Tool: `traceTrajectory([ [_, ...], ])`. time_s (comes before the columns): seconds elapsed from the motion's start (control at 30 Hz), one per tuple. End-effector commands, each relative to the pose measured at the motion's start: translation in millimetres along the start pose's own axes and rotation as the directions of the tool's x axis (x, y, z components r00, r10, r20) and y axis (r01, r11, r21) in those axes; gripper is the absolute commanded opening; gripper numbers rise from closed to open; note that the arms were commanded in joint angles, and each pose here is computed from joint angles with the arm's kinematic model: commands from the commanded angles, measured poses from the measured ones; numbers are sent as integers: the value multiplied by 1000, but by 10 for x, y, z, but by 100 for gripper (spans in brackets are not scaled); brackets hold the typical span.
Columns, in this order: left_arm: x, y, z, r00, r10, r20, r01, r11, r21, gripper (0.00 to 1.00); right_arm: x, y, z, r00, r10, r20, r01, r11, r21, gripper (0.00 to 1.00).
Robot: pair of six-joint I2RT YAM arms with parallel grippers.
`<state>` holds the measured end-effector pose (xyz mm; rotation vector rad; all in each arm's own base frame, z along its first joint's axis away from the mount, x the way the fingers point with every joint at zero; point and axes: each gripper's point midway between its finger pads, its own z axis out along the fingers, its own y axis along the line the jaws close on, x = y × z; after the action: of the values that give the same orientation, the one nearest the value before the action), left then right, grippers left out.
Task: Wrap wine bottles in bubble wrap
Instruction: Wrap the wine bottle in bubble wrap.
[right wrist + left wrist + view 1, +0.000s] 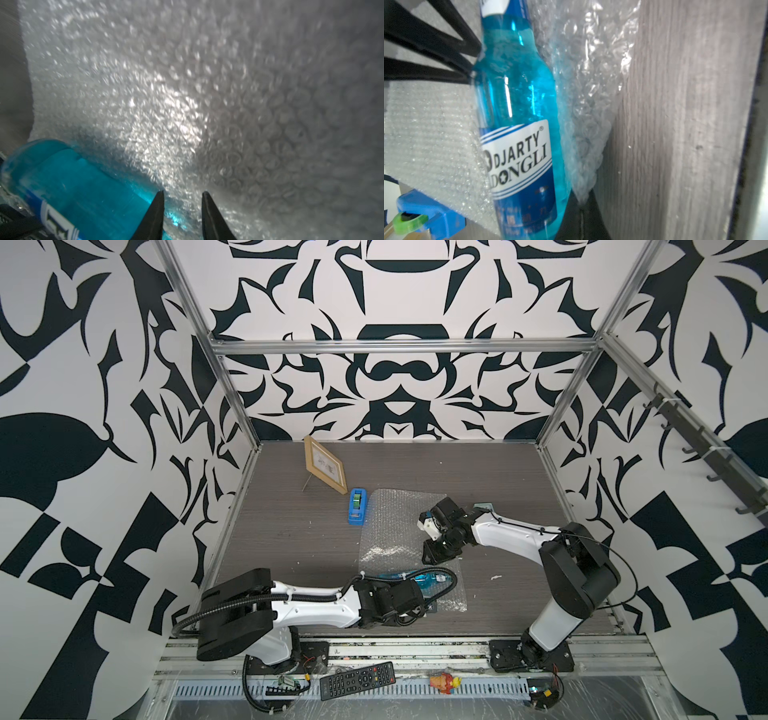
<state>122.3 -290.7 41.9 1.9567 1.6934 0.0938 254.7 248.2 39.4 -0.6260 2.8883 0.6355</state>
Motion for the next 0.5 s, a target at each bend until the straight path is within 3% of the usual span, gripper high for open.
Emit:
traceTrajectory([
  [0.0,38,-92,-121,997,80,21,-81,995,50,0,-205,130,-14,999,-31,22,32,998,-51,33],
  [0.13,16,-30,-221,994,103,32,-105,993,61,0,-185,157,96,1000,3,-18,-4,996,-86,33],
  [0.47,-76,331,-376,996,-14,87,-1,986,169,0,-146,245,186,999,-12,-33,7,987,-163,30],
])
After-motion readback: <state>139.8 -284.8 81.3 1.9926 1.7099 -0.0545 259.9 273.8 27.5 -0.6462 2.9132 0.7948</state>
